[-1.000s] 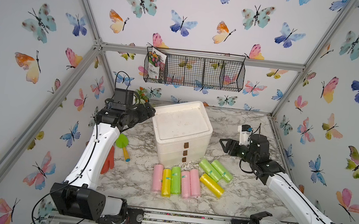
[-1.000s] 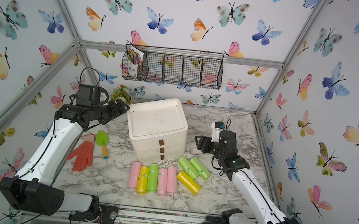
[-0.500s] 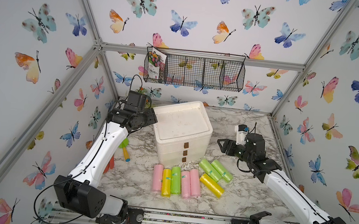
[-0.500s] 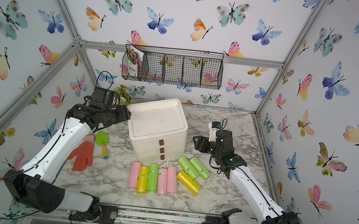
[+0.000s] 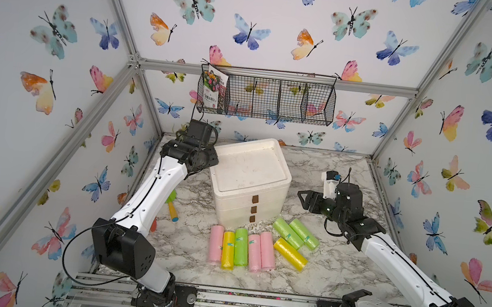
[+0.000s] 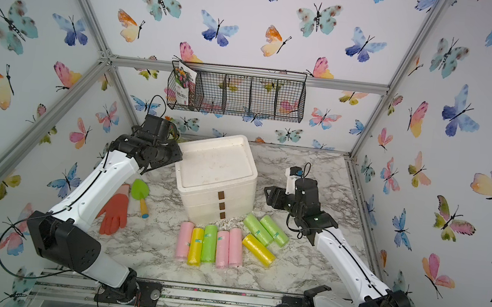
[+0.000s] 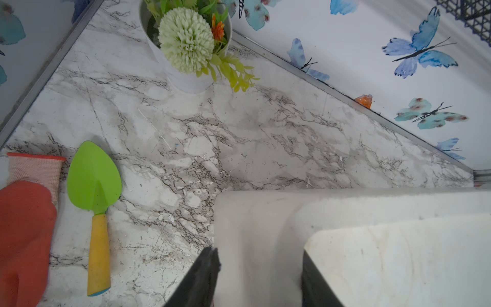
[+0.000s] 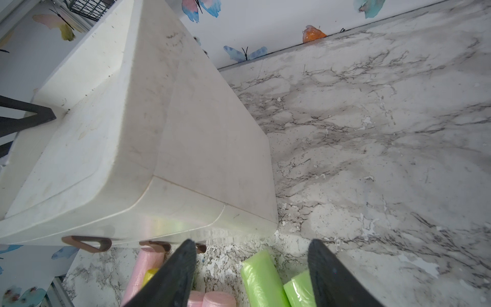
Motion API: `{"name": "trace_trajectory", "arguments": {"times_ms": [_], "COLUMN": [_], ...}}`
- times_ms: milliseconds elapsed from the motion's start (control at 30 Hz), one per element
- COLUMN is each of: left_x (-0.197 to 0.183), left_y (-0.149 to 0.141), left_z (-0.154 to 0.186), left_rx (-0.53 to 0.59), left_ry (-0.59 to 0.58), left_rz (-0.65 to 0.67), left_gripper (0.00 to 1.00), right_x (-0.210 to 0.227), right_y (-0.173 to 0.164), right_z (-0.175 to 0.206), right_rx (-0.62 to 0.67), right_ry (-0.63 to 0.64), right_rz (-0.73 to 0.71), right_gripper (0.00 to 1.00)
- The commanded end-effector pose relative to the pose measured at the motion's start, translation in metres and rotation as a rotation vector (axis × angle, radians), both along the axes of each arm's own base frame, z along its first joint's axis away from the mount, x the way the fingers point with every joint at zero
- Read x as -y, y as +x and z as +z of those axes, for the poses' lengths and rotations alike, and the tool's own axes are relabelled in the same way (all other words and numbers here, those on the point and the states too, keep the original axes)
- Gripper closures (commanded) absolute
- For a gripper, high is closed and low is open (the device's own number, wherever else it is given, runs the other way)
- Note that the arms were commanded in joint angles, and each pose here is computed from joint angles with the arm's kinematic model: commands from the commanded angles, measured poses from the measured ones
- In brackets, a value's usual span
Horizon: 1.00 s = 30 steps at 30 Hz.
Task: Sort the rolls of trash bags by color and place them into the drawer
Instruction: Adjust the storage box at the center of the board.
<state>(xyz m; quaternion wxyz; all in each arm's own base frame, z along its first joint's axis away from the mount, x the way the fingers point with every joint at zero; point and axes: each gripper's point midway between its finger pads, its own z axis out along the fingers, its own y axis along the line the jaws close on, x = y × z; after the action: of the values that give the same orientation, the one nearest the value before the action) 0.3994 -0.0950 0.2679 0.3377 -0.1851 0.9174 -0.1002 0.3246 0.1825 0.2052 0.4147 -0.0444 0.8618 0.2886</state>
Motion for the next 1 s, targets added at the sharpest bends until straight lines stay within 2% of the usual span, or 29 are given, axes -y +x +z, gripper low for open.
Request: {"name": "trace_trajectory", "arguments": {"times_ms": [0, 67, 200, 267, 333, 567, 833, 967], "left_x": [-0.003, -0.003, -0.003, -0.003, -0.004, -0.003, -0.018, -0.019], "left_y": [0.005, 0.007, 0.009, 0.010, 0.011, 0.015, 0.017, 0.021], "left_z": [0.002, 0.002, 0.003, 0.001, 0.000, -0.001, 0.009, 0.014], "left_rx": [0.010, 0.012, 0.017, 0.013, 0.012, 0.031, 0.139, 0.167], "left_ry": [0.015, 0.009, 0.005, 0.006, 0.001, -0.074, -0.170, -0.199], "left_rz": [0.034, 0.041, 0.049, 0.058, 0.069, 0.147, 0.324, 0.355], "left_gripper": [0.71, 0.78, 0.84, 0.94, 1.00, 1.00, 1.00, 1.00], "right_x": [0.002, 0.003, 0.002, 0.003, 0.003, 0.003, 0.001, -0.002], "right_y": [-0.003, -0.003, -0.004, -0.005, -0.005, -0.007, -0.009, -0.010], "right_z": [-0.006, -0.007, -0.008, -0.008, -0.008, -0.009, -0.009, -0.007], "right_rx": [-0.014, -0.015, -0.019, -0.020, -0.021, -0.030, -0.039, -0.040], "right_ry": [-0.025, -0.026, -0.028, -0.028, -0.030, -0.028, -0.025, -0.010], "right_rz": [-0.004, -0.003, -0.001, -0.002, -0.002, 0.003, 0.013, 0.026], "right_gripper": [0.30, 0.30, 0.30, 0.30, 0.30, 0.30, 0.30, 0.30]}}
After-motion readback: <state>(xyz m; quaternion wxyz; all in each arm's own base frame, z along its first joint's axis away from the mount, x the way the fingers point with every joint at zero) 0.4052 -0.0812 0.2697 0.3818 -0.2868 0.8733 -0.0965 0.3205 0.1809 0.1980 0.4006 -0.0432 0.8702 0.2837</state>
